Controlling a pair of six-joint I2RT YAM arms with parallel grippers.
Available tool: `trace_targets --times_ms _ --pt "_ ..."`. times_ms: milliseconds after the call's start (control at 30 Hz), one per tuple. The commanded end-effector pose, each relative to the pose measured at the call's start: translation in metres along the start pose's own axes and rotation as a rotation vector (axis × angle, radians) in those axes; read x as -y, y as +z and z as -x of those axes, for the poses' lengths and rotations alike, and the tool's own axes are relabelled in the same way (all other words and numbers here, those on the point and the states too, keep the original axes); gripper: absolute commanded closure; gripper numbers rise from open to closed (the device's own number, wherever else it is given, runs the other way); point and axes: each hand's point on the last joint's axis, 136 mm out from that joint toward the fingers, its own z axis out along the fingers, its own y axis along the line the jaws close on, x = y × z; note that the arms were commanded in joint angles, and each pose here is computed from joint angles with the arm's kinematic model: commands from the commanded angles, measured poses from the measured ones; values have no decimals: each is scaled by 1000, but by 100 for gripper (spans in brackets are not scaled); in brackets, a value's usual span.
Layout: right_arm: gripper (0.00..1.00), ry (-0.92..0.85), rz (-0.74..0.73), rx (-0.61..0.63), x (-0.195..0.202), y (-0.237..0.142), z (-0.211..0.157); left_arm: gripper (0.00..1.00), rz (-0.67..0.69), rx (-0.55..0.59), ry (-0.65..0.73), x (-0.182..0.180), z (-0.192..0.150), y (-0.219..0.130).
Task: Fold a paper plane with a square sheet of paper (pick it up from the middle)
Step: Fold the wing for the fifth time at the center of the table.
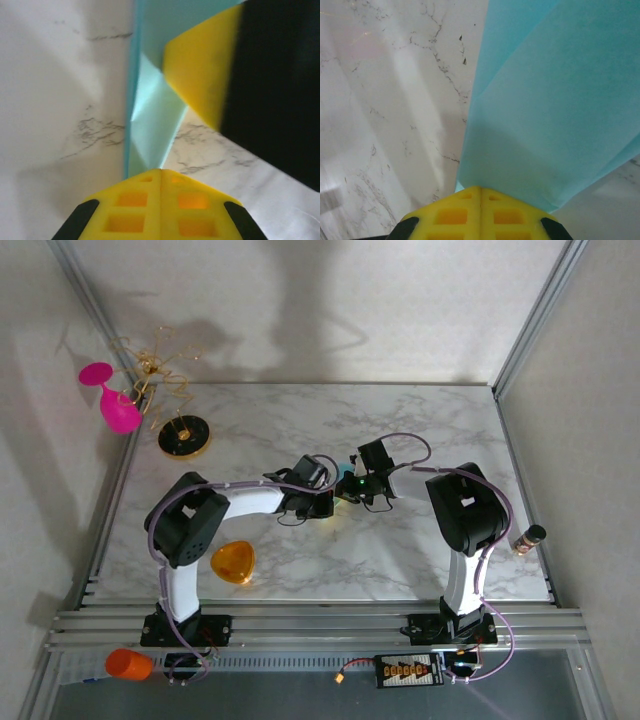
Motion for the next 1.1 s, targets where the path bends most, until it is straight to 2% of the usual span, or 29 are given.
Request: trace_targets --times_ms 0,233,433,533,667,800,1067 --pt "98 54 -188 -70 53 13 -25 100 19 -62 -8 -13 -16 7" --pt "98 63 -211 -72 57 13 -26 100 120 -161 17 -48 -57 -1" --pt "98 66 -205 -64 54 10 -25 100 194 -189 40 -57 -78 -30" --pt "98 68 -196 -61 52 8 -25 100 173 -144 42 -45 -67 -41" --pt "98 79 -164 -54 43 7 -24 100 96 -12 27 -18 -27 -53" --pt "98 100 -96 -45 24 7 -29 100 36 113 -41 -9 10 -58" --pt "97 128 0 -20 -7 0 -35 100 -52 108 -107 -4 11 -38"
